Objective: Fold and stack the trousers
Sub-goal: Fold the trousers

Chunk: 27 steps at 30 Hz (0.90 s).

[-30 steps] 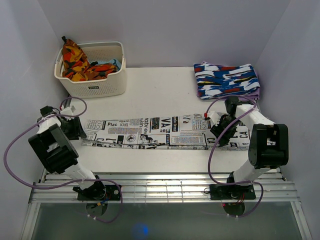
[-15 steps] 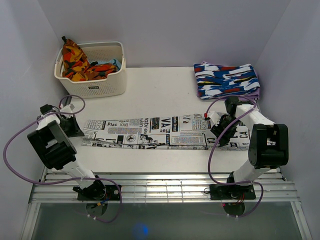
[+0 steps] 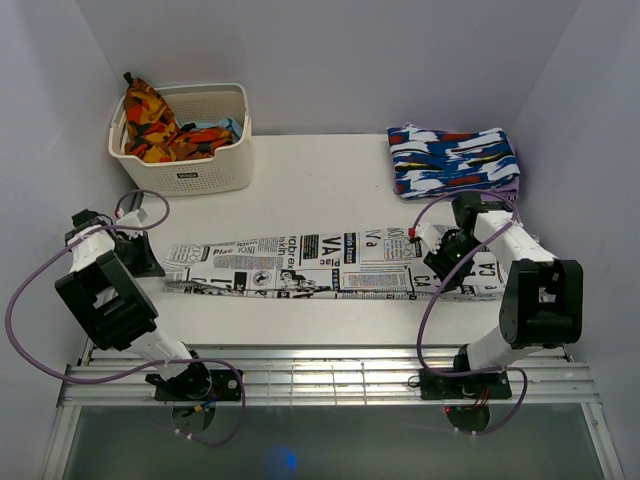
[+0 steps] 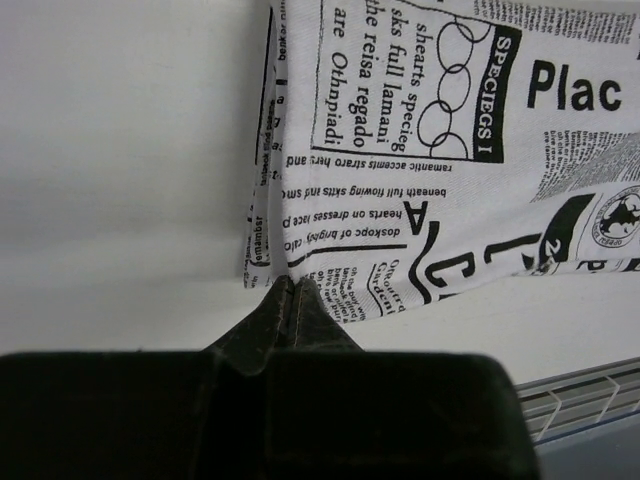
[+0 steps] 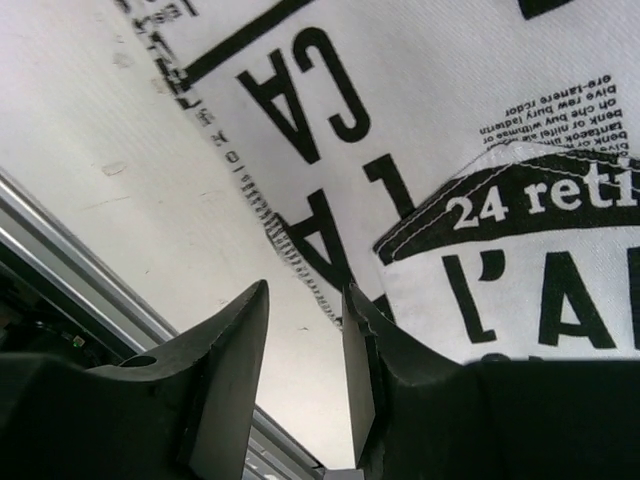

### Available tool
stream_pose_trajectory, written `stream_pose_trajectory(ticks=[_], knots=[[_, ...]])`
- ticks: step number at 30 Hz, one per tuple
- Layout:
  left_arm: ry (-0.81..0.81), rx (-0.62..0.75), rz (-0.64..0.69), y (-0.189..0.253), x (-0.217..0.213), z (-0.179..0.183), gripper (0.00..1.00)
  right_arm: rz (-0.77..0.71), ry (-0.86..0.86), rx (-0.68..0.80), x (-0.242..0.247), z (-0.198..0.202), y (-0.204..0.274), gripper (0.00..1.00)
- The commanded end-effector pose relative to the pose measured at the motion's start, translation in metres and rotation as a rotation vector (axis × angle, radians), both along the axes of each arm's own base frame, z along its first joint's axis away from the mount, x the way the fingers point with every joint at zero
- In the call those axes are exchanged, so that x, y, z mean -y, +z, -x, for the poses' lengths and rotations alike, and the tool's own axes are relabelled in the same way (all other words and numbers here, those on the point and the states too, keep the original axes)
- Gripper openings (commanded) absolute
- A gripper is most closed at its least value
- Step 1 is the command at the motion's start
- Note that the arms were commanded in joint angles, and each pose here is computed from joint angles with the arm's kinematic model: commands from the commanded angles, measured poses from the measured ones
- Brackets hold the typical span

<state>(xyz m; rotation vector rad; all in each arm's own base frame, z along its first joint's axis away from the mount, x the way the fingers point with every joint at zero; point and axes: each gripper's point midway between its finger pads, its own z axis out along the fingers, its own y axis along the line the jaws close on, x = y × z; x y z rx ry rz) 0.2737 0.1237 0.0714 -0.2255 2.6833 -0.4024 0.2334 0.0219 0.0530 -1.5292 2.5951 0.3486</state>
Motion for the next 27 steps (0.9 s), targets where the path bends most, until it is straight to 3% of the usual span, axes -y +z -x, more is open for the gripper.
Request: stream_pose_trajectory(ticks=[1, 8, 16, 27], knots=[[-0.003, -0.021, -0.004, -0.013, 0.000, 0.011, 0.00, -0.066, 0.107, 0.042, -0.015, 0.007, 0.028, 0.41], [0.012, -0.051, 0.042, -0.030, 0.005, 0.011, 0.00, -0.103, 0.249, 0.075, -0.060, 0.017, 0.036, 0.42], [0.018, -0.060, 0.050, -0.031, 0.006, 0.013, 0.00, -0.149, 0.356, 0.158, -0.153, -0.002, 0.026, 0.41], [0.011, -0.055, 0.055, -0.032, 0.005, 0.009, 0.00, -0.140, 0.410, 0.172, -0.207, -0.009, 0.003, 0.40]])
